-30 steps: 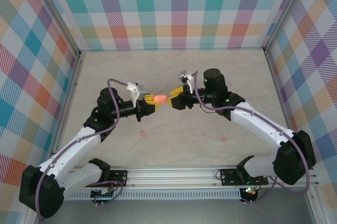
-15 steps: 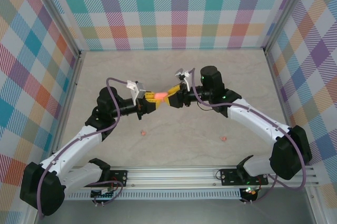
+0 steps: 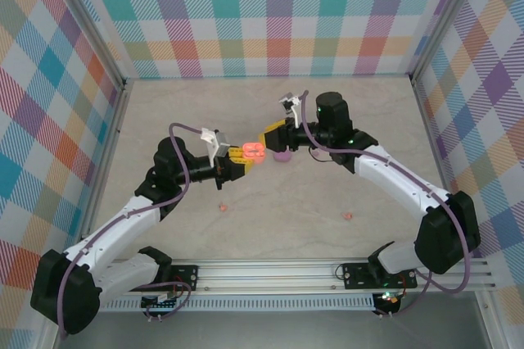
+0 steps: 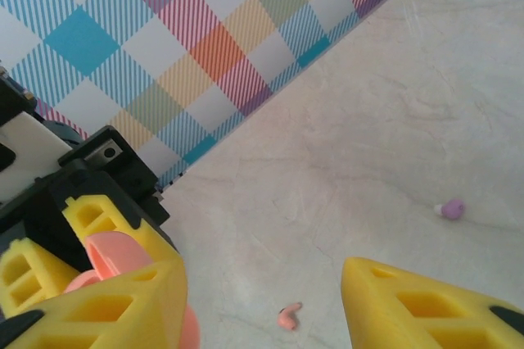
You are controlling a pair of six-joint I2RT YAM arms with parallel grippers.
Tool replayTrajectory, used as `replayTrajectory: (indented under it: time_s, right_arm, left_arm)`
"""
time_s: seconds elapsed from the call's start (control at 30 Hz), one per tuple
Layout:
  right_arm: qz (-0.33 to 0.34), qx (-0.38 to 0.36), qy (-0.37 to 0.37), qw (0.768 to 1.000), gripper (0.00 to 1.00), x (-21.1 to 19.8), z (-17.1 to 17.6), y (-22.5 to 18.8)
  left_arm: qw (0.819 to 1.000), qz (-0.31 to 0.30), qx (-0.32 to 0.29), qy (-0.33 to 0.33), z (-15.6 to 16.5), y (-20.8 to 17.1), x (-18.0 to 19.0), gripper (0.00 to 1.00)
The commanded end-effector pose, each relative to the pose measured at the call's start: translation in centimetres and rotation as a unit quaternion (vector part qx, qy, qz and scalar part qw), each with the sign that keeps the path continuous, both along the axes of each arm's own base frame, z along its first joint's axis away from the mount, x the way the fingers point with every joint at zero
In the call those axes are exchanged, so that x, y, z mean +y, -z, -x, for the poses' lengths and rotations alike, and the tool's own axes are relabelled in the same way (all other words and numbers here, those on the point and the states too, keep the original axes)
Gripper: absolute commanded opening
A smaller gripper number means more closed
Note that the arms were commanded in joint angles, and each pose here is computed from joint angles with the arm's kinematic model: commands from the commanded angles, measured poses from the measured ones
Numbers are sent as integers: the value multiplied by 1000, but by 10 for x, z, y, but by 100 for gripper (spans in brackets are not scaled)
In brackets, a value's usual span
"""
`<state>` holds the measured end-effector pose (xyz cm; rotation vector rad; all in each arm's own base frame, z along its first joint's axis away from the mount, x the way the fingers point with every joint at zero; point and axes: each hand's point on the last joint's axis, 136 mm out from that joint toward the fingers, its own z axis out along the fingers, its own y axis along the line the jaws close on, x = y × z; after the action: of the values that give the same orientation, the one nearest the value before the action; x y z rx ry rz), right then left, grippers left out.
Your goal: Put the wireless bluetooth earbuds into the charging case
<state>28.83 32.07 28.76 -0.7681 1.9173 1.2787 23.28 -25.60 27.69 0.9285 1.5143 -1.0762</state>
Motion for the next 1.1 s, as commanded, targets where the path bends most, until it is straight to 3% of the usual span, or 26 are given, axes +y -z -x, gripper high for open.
replayTrajectory:
  time_s: [0.0,0.3,0.5,1.07]
  right_arm:
    - [-24,46,6,999,53,-1,7,-10]
    - [-54,167,69,982,56,-20,23,15]
    - [-81,190,84,975,58,-30,35,9]
    - [-139,297,70,942,62,-10,20,9]
  left_arm:
    - [1000,7,-20,-2,-1,-6,-1,0]
    - [998,4,-21,-59,-19,8,6,0]
    - [995,25,-36,-85,-29,3,9,0]
    - [995,52,-43,-80,-28,-3,7,0]
